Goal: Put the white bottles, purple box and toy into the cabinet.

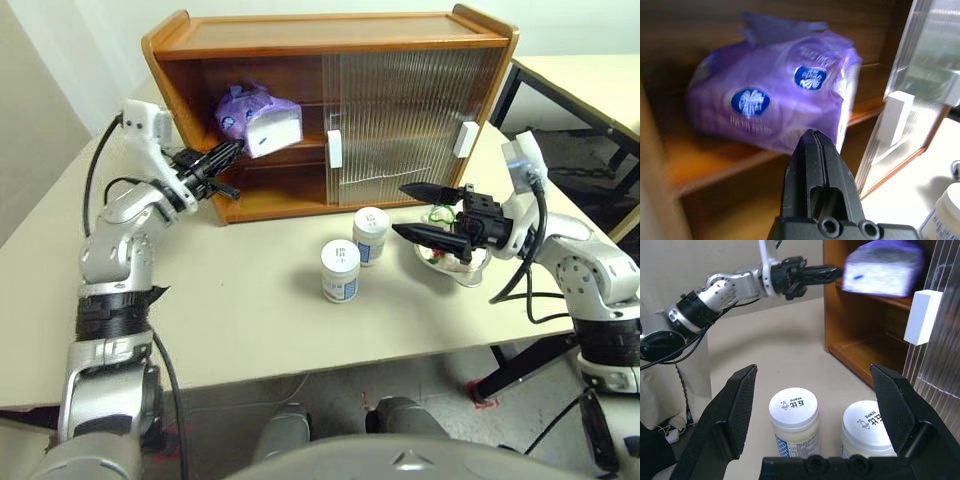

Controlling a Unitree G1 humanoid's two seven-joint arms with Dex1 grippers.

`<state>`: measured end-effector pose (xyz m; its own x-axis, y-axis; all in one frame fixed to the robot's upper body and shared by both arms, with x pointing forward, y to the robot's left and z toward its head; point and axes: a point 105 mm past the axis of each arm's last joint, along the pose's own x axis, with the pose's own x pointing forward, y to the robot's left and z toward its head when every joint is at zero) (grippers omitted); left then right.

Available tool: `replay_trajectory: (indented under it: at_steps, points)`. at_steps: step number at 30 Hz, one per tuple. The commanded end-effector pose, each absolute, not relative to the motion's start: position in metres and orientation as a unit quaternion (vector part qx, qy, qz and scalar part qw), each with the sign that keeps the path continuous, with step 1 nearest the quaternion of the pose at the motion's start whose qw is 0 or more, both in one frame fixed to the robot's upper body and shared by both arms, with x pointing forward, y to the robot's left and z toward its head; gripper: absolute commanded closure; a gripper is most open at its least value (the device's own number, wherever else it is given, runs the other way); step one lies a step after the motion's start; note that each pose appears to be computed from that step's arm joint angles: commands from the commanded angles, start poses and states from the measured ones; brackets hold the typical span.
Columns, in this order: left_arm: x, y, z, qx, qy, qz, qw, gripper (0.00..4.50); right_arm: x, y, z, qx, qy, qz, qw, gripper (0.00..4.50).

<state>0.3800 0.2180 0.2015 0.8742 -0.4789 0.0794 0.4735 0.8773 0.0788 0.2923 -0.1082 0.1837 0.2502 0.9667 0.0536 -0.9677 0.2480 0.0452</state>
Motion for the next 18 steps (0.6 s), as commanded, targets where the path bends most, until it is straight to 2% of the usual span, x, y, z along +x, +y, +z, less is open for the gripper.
replay_trajectory:
  at_steps: [1, 7, 12, 18]
  points:
    - [0.390, 0.207, 0.197, 0.037, -0.045, -0.262, 0.963, 4.46, 0.292, -0.111, 0.184, 0.033, -0.009, 0.608, 0.794, 0.00]
    - [0.411, 0.199, 0.194, 0.032, -0.051, -0.252, 0.966, 4.46, 0.291, -0.110, 0.186, 0.032, -0.013, 0.605, 0.796, 0.00]
    - [0.428, 0.203, 0.190, 0.036, -0.052, -0.205, 0.977, 4.46, 0.290, -0.109, 0.188, 0.030, -0.016, 0.602, 0.798, 0.00]
    - [0.440, 0.194, 0.189, 0.027, -0.062, -0.193, 0.979, 4.46, 0.291, -0.110, 0.189, 0.029, -0.018, 0.600, 0.799, 0.00]
